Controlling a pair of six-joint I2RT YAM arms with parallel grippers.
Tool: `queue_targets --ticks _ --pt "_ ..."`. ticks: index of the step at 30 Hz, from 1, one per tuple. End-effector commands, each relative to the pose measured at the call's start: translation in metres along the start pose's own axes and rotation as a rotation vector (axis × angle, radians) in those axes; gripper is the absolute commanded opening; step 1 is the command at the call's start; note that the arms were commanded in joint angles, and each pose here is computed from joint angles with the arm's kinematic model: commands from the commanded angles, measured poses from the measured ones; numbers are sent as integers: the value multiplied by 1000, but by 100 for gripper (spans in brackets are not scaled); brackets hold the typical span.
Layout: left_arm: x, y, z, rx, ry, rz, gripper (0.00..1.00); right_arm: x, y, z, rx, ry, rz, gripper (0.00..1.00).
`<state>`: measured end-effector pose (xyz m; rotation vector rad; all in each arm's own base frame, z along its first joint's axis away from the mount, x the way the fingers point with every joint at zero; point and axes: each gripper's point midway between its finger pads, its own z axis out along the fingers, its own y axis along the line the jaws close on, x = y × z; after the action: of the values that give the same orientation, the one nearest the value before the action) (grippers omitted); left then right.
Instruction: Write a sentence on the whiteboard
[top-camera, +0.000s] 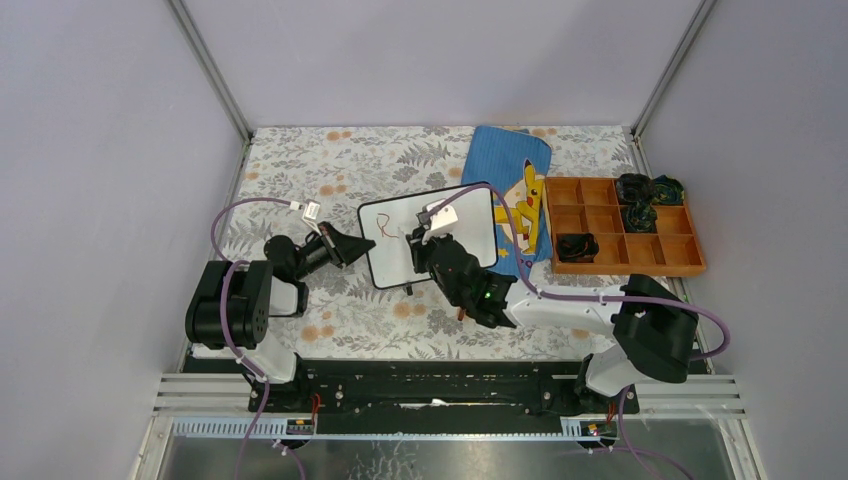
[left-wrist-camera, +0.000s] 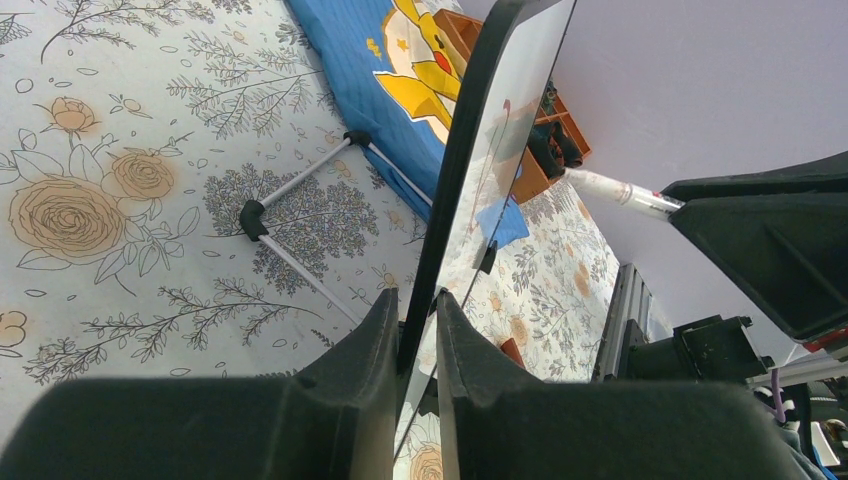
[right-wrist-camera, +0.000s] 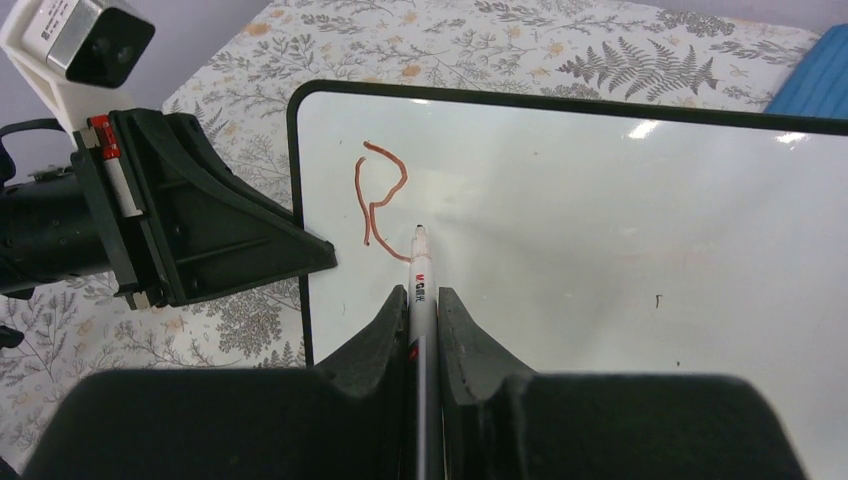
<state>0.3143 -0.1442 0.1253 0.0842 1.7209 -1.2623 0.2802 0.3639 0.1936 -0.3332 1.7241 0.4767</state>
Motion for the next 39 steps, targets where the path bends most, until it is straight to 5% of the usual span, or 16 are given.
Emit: queue_targets --ticks 1,39 --pt "4 3 2 -14 15 2 0 -48 6 9 -1 -119 65 0" --pt "4 3 2 -15 20 6 0 -22 -16 29 57 -39 59 0"
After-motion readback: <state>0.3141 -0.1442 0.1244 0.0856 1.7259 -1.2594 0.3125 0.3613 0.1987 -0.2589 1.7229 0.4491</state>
